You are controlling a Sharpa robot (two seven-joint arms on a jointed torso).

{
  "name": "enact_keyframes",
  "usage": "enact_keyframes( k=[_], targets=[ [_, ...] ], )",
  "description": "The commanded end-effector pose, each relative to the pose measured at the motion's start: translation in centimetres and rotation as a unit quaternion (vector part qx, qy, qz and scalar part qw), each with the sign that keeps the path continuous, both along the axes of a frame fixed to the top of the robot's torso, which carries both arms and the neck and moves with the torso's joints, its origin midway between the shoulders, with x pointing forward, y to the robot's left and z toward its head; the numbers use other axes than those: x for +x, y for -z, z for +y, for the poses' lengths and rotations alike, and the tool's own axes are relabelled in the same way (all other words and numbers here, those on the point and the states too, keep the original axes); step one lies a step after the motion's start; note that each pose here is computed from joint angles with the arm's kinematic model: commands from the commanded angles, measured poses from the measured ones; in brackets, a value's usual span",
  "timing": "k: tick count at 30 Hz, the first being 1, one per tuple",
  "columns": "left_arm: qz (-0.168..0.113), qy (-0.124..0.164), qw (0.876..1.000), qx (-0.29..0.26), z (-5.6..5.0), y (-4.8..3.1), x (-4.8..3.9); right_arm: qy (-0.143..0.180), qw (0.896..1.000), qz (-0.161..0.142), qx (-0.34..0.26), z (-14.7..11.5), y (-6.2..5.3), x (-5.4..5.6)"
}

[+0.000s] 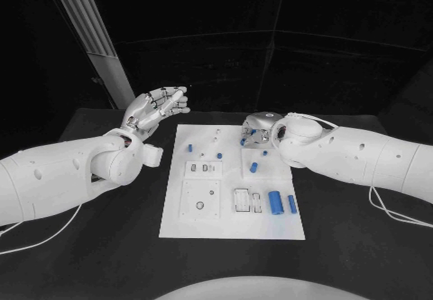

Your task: Assemble the parts on the task board

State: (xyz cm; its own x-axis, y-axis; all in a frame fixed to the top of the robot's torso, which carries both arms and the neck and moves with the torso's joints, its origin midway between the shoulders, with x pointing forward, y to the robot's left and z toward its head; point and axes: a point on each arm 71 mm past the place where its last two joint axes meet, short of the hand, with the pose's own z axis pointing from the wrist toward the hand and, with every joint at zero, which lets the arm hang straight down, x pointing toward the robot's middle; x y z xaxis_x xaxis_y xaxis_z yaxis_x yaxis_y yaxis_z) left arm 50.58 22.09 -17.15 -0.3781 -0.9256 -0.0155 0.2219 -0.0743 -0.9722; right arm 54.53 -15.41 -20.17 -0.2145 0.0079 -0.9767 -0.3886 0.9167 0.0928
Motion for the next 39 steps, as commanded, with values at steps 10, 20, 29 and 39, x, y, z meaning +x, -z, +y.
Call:
enact_keyframes(
  k=[10,20,29,39],
  targets=[
    [-0.076,0.009,0.997,-0.031,0.09,-1.21,-0.32,-0.001,1.0,0.015,-0.016,0.47,0.22,0.17],
    [-0.076,0.009,0.997,-0.031,0.08,-1.2,-0.3,0.001,1.0,0.021,-0.021,0.38,0.35,0.24],
    [-0.076,0.008,0.997,-0.031,0.07,-1.19,-0.26,-0.006,1.0,0.018,-0.017,0.65,0.29,0.14],
    [-0.076,0.008,0.997,-0.031,0.12,-1.19,-0.21,-0.02,1.0,-0.015,0.015,0.83,-0.39,-0.34]
  ],
)
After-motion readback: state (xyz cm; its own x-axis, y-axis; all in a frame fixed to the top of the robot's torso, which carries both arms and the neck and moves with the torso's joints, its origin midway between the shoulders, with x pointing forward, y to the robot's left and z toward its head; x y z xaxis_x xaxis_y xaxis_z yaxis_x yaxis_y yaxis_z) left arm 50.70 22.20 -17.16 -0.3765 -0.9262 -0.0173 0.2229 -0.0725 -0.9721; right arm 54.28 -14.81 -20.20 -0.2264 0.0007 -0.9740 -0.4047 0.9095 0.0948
